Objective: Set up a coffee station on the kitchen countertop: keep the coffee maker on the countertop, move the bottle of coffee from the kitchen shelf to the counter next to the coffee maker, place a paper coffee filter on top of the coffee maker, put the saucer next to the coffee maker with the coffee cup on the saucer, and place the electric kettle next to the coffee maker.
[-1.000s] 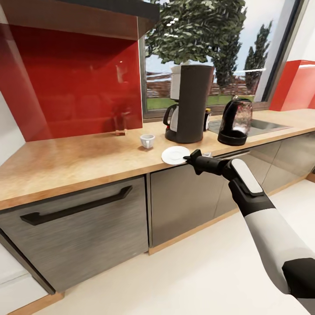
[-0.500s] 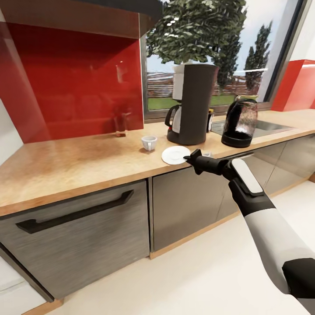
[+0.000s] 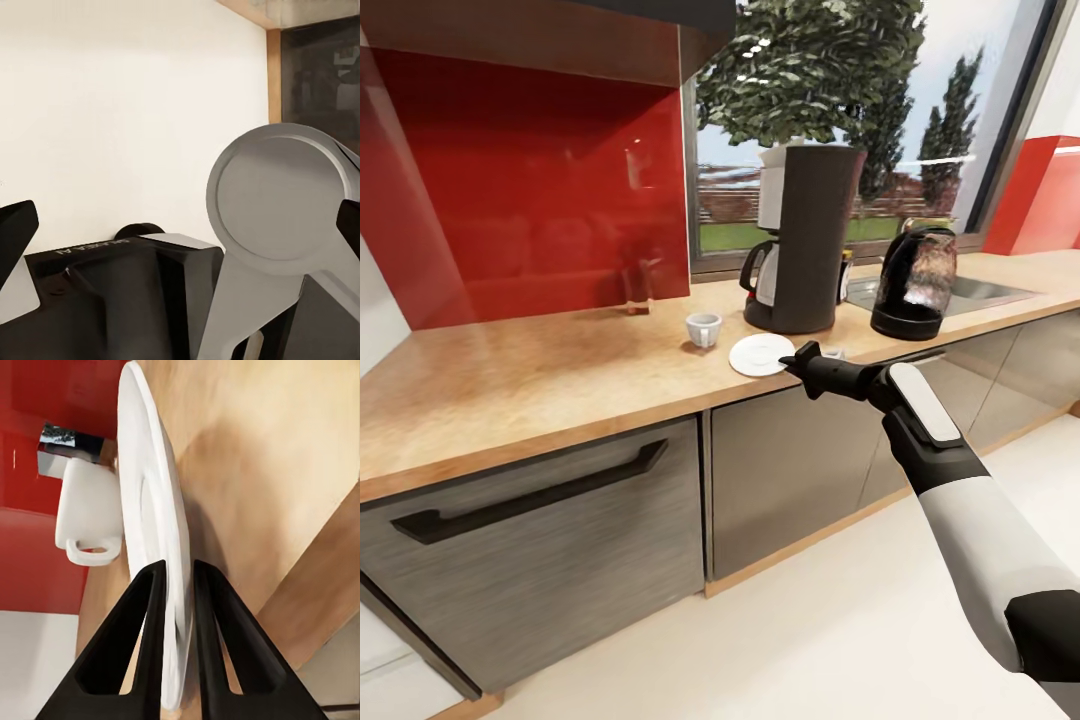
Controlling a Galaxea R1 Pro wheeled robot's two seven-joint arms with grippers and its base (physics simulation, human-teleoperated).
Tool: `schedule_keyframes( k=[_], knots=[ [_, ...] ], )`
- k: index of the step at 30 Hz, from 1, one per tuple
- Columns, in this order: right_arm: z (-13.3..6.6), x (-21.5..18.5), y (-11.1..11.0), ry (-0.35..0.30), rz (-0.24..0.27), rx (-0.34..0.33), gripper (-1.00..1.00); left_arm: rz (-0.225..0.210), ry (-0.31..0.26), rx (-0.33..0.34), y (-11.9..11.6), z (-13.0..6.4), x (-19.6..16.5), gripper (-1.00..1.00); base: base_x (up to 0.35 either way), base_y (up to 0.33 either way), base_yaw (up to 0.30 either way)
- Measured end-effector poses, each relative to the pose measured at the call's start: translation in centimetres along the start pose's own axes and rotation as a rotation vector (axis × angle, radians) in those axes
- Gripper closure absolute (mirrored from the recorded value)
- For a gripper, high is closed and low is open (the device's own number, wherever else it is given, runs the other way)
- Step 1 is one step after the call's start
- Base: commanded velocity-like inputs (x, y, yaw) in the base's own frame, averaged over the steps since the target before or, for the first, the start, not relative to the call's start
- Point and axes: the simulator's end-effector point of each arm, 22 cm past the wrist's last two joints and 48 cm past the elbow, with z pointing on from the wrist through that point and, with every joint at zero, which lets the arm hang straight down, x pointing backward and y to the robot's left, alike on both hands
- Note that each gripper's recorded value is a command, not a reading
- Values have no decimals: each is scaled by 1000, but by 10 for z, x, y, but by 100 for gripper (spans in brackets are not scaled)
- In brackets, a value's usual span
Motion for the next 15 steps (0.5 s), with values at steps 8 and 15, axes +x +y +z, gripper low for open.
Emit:
schedule_keyframes(
  k=[8, 15],
  knots=[
    [0, 0, 0, 1, 2, -1, 100, -1, 0, 0, 0, 0, 0, -100, 129, 1, 0],
    [0, 0, 0, 1, 2, -1, 100, -1, 0, 0, 0, 0, 0, -100, 15, 0, 0]
  ],
)
